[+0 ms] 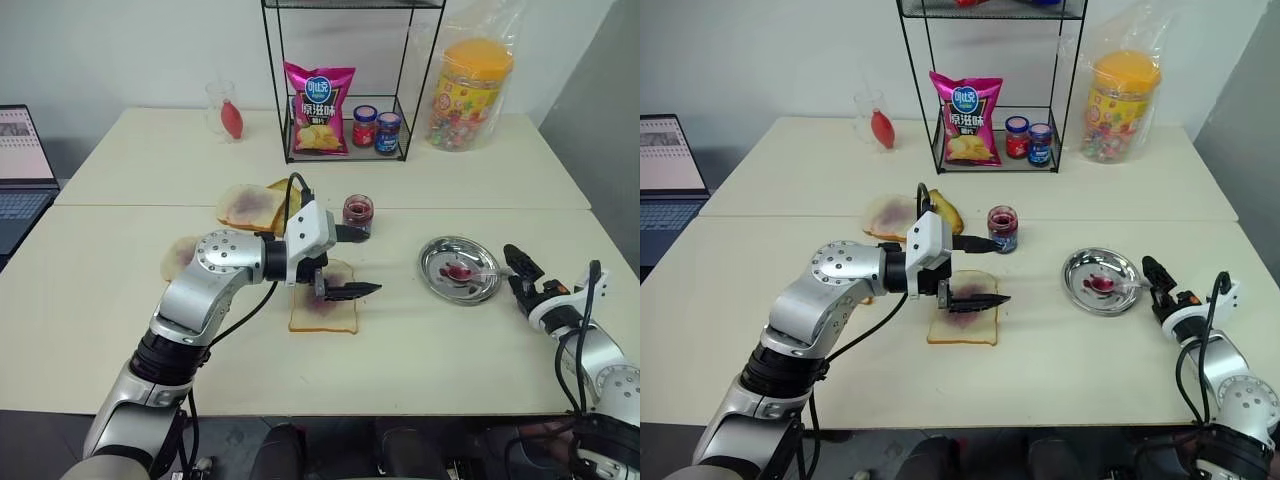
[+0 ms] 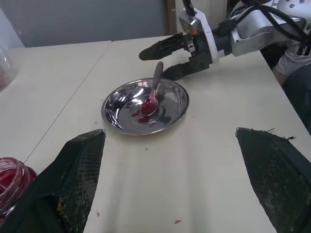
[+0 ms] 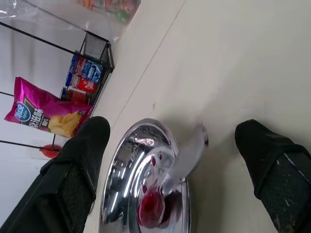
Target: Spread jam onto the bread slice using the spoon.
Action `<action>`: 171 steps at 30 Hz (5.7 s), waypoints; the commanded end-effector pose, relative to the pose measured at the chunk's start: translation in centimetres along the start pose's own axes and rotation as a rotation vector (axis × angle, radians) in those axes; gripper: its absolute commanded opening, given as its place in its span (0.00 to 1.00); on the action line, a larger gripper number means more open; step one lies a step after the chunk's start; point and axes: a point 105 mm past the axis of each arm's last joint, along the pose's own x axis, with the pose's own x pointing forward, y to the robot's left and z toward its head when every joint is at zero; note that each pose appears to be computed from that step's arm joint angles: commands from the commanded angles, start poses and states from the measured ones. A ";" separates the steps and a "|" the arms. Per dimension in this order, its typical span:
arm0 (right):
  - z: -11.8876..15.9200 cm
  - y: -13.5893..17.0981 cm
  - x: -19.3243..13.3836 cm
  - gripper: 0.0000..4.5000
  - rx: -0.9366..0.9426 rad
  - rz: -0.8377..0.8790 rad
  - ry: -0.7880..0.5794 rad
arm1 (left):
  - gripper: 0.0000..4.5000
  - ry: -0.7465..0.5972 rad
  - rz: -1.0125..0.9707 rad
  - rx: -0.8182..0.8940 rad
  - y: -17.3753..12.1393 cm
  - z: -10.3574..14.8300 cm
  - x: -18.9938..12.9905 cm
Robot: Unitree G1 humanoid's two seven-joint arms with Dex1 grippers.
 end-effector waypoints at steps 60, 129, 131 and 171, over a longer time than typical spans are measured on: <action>-7.1 24.0 8.8 0.00 -0.760 0.646 0.160 | 1.00 0.041 0.572 -0.119 4.2 -2.9 -9.2; -8.2 22.6 12.2 0.00 -0.508 0.364 0.290 | 1.00 0.050 0.542 -0.098 4.6 -2.6 -8.4; -7.9 22.5 12.2 0.00 -0.486 0.355 0.288 | 1.00 0.050 0.542 -0.098 4.6 -2.6 -8.4; -4.1 23.1 11.0 0.00 -0.253 0.315 0.217 | 1.00 0.055 0.477 -0.058 4.7 -1.9 -8.9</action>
